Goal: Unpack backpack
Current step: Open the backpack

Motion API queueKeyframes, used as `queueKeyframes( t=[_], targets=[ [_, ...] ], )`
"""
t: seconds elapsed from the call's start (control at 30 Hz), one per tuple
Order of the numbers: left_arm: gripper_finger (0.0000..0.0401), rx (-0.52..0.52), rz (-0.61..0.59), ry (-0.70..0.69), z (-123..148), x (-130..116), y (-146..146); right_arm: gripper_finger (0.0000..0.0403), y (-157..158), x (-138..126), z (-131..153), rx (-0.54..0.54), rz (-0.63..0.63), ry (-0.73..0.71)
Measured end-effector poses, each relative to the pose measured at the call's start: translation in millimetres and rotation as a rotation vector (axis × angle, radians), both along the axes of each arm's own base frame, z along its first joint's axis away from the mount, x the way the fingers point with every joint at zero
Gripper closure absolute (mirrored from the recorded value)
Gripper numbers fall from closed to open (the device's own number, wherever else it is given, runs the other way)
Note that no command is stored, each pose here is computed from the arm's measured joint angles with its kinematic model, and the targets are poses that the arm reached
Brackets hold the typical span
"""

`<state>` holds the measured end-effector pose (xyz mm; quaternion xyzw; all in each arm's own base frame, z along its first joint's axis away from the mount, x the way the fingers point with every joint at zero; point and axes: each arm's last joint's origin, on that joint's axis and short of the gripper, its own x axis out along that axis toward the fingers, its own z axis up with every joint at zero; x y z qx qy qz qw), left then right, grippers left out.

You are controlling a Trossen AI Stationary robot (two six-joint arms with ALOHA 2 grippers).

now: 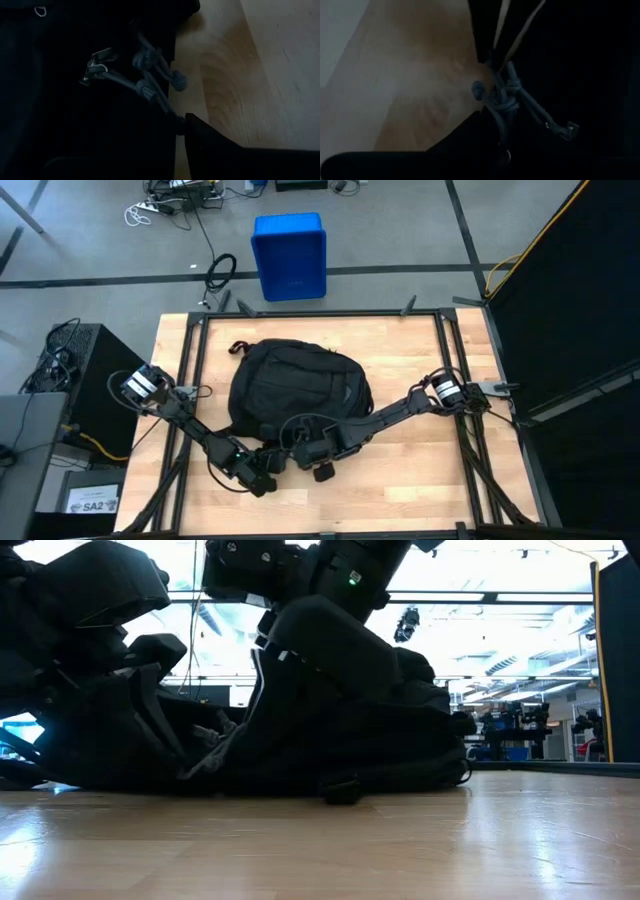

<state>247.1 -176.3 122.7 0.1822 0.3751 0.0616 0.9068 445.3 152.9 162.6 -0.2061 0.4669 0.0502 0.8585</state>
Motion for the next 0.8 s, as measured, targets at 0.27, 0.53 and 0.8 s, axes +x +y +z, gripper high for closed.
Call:
queueKeyframes(
  t=[0.27, 0.53, 0.8],
  targets=[
    [0.0401, -0.001, 0.000, -0.001, 0.1, 0.1, -0.1, 0.0291, 19.6, -8.1, 4.7, -0.131, 0.017, -0.047],
    [0.0401, -0.001, 0.001, -0.002, 0.1, 0.2, 0.0, 0.0298, 47.3, -11.0, 10.6, -0.160, 0.140, -0.138],
    [0.0401, -0.005, 0.002, -0.009, 0.5, 0.7, -0.3, 0.0294, 39.9, -4.3, -3.7, -0.159, 0.171, -0.118]
  ],
)
